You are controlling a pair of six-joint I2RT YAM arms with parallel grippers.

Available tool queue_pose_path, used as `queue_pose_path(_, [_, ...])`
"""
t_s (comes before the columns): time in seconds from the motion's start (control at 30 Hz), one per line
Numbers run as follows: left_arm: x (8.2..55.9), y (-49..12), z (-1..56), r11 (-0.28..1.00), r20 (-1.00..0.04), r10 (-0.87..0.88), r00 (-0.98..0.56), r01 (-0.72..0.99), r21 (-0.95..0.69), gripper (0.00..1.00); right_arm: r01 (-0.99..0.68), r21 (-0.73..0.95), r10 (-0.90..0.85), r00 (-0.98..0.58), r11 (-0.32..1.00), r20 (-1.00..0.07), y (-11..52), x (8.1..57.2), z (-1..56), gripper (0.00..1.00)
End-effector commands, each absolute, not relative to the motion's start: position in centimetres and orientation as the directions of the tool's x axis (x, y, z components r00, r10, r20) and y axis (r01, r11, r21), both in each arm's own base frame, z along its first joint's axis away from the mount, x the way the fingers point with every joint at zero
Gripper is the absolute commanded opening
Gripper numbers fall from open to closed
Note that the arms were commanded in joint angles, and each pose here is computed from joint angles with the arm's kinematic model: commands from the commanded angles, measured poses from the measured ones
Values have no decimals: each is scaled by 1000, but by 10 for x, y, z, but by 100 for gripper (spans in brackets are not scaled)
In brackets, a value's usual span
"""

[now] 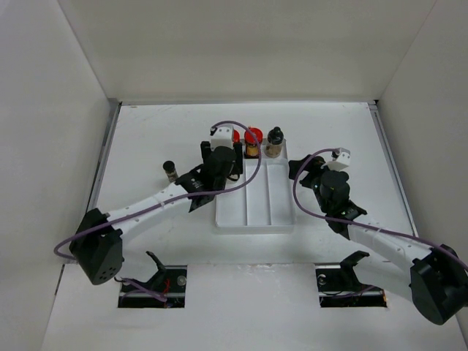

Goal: Organize the condiment bottles

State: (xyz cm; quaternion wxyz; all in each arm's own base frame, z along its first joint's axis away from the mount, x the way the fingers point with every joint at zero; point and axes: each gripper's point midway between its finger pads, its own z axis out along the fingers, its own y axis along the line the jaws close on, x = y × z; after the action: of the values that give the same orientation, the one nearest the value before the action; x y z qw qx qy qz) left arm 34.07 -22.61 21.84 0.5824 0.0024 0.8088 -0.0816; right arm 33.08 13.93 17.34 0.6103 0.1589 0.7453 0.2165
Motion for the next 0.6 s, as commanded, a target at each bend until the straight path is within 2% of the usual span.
queue_pose_path(0.0, [351,-249,243,965,-947,-186,-261,132,-225,46,-74,544,528,-164,836,-833,145,332,190,90])
queue_pose_path(0.4, [382,-264,204,974,-948,-145,-282,127,-187,47,-82,540,523,-166,837,-836,147,332,191,90])
queue_pose_path(0.57, [389,-264,189,982,-952,-108,-288,118,-147,56,-81,538,519,-174,839,-837,148,333,188,90])
